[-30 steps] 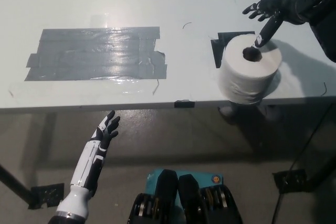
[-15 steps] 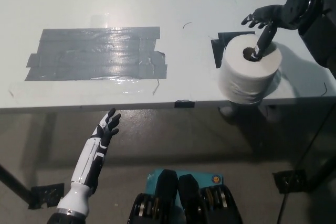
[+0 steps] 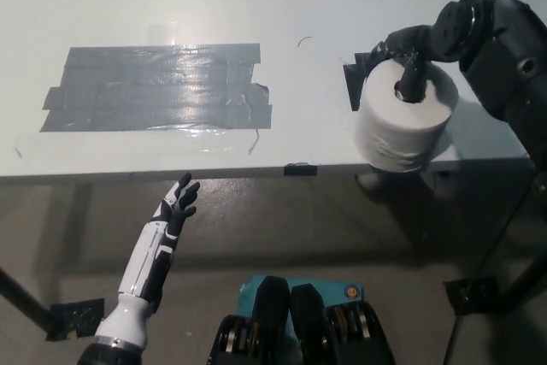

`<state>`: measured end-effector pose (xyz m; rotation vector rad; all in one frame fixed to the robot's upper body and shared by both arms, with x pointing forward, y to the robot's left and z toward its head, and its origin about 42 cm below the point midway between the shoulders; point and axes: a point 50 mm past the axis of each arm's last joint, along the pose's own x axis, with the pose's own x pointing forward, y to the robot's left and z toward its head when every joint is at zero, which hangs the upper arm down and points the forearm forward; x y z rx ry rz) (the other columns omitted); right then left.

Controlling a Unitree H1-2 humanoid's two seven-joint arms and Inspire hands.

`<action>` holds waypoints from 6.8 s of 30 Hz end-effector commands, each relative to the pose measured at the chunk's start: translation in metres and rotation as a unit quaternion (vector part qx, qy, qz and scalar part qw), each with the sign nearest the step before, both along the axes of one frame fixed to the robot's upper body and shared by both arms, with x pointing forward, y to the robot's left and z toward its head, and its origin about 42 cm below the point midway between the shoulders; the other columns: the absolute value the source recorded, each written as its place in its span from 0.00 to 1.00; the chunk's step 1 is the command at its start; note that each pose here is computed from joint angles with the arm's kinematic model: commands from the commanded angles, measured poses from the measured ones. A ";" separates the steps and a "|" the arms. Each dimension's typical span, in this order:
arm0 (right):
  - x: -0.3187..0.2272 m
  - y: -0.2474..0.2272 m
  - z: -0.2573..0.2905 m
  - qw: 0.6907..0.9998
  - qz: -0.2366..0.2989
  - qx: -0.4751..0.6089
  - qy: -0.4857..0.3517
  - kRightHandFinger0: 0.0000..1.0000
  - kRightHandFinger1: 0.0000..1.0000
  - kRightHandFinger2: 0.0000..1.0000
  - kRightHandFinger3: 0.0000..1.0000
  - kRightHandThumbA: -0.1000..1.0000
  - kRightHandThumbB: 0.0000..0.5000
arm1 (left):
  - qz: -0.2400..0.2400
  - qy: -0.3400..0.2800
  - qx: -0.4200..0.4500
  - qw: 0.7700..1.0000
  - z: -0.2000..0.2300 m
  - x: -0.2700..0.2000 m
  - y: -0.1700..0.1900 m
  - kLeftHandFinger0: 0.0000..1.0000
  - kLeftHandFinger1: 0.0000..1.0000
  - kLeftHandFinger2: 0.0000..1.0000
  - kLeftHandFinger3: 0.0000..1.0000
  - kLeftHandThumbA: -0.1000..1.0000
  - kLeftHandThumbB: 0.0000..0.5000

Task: A toilet paper roll is kept on the black spot on the desk infront of the robot and the robot inserts its right thumb into the hole in the centre to grab the roll. Then it passes the roll to a person.

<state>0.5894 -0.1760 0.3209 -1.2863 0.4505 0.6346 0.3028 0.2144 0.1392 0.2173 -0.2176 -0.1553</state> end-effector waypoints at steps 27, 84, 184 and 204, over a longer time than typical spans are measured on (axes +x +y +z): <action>-0.030 -0.136 -0.085 0.909 -0.213 0.354 -0.061 0.28 0.82 1.00 0.67 0.00 0.46 | -0.012 -0.031 0.012 0.999 0.022 0.014 0.004 1.00 1.00 1.00 1.00 1.00 0.24; -0.007 -0.013 0.124 0.538 -0.181 0.823 0.001 0.00 0.30 0.88 1.00 0.00 0.20 | -0.024 -0.078 0.001 0.997 0.053 0.052 -0.017 1.00 1.00 1.00 1.00 1.00 0.14; 0.012 0.030 0.079 0.979 -0.043 0.155 -0.123 1.00 1.00 1.00 1.00 0.63 0.94 | -0.025 -0.074 0.022 0.997 0.057 0.055 -0.017 1.00 1.00 1.00 1.00 1.00 0.17; 0.004 -0.017 0.167 0.906 -0.067 0.266 -0.324 1.00 1.00 1.00 1.00 0.87 1.00 | -0.030 -0.075 0.020 0.997 0.057 0.056 -0.019 1.00 1.00 1.00 1.00 1.00 0.14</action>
